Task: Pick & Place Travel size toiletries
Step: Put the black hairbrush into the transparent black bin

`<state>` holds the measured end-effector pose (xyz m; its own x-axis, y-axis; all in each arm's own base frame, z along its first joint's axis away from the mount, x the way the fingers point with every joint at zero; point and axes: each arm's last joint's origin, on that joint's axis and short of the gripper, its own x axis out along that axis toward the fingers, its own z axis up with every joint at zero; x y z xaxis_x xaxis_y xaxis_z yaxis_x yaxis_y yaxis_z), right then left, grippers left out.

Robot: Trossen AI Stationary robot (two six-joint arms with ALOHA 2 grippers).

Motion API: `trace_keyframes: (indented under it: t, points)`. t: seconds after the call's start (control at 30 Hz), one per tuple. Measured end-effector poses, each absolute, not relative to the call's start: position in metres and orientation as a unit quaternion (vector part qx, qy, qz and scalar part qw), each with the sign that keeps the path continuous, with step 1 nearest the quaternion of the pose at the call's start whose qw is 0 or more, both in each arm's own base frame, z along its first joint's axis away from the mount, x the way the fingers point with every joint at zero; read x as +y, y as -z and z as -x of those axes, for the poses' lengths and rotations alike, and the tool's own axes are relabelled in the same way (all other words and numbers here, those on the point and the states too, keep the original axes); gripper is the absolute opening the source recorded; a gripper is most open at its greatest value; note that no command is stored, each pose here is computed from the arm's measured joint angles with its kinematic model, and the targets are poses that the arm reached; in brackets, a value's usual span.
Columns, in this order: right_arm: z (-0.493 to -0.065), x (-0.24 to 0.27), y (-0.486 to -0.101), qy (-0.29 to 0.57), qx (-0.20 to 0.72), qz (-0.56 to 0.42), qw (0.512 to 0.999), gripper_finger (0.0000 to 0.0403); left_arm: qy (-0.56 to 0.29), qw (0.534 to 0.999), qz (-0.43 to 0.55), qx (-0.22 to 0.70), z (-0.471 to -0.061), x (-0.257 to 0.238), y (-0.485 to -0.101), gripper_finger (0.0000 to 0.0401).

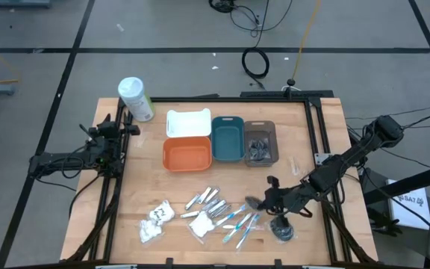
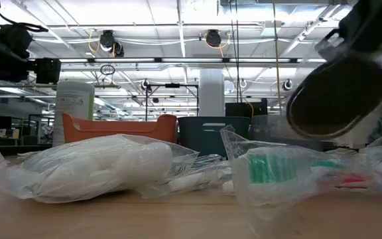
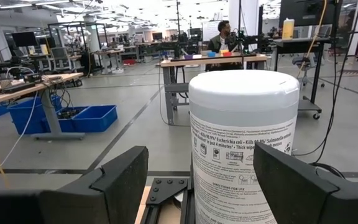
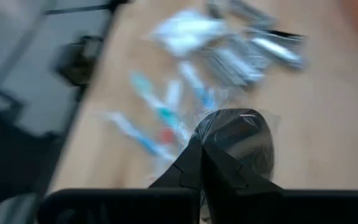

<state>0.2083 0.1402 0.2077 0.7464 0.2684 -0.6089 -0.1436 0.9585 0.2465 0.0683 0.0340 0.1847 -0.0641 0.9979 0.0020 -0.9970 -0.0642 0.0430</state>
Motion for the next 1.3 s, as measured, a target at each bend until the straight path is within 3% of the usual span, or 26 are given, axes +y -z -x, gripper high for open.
trace_keyframes:
  t: [0.37, 0.73, 1.03, 1.3]
  points:
    - [-0.216, 0.154, -0.231, -0.273, 0.224, -0.067, 0.933, 0.0000, -0.729, 0.684, -0.015, 0.015, -0.068, 0.034, -0.185, 0.0285]
    - [-0.227, 0.150, -0.256, -0.298, 0.067, -0.019, 0.952, 0.0000, -0.729, 0.684, -0.016, 0.015, -0.068, 0.034, -0.185, 0.0285]
    - [-0.246, 0.117, -0.268, -0.172, 0.001, -0.003, 0.985, 0.0000, -0.729, 0.684, -0.016, 0.015, -0.068, 0.034, -0.185, 0.0285]
    - [-0.248, 0.076, -0.269, 0.066, 0.042, 0.027, 0.997, 0.0000, -0.729, 0.684, -0.016, 0.015, -0.068, 0.034, -0.185, 0.0285]
